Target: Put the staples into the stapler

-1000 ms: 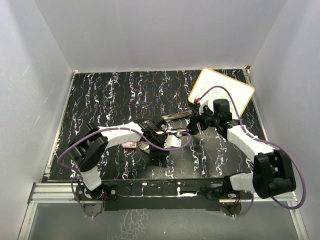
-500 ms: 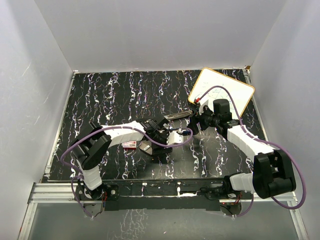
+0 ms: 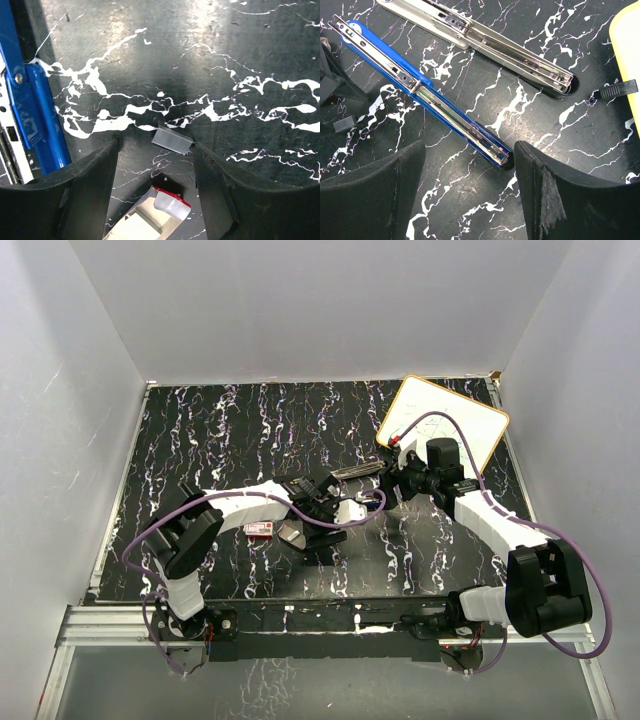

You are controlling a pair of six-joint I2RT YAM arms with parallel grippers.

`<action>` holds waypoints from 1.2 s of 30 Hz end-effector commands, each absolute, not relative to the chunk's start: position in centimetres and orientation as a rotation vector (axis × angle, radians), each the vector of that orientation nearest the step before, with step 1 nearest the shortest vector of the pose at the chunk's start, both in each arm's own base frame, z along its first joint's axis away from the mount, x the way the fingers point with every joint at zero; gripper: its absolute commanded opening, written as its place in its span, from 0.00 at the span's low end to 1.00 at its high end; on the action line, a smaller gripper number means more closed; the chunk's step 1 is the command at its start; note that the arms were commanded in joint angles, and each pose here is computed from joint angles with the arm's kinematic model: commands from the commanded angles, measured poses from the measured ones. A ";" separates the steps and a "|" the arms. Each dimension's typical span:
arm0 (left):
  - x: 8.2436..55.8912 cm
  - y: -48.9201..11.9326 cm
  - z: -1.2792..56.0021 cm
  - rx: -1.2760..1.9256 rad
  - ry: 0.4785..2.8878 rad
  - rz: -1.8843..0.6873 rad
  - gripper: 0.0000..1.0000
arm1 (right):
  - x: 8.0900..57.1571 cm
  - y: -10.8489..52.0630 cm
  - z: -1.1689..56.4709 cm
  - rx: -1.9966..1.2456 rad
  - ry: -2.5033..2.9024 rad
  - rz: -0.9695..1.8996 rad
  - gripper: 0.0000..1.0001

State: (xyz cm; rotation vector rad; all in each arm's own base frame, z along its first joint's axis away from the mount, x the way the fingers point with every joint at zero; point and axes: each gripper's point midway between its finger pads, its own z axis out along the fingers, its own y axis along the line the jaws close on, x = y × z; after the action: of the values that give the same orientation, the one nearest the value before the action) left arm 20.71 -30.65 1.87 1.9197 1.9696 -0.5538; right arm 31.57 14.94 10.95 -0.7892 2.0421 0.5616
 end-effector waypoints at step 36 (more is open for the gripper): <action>22.0 -30.6 1.9 1.681 2.246 -0.457 0.40 | 33.2 14.8 14.1 -0.787 1.942 0.536 0.74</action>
State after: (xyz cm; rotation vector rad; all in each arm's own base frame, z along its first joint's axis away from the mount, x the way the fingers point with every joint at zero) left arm 21.73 -30.33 1.89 1.6732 2.2409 -0.4688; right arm 31.73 14.57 10.95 -0.7769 2.0450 0.5564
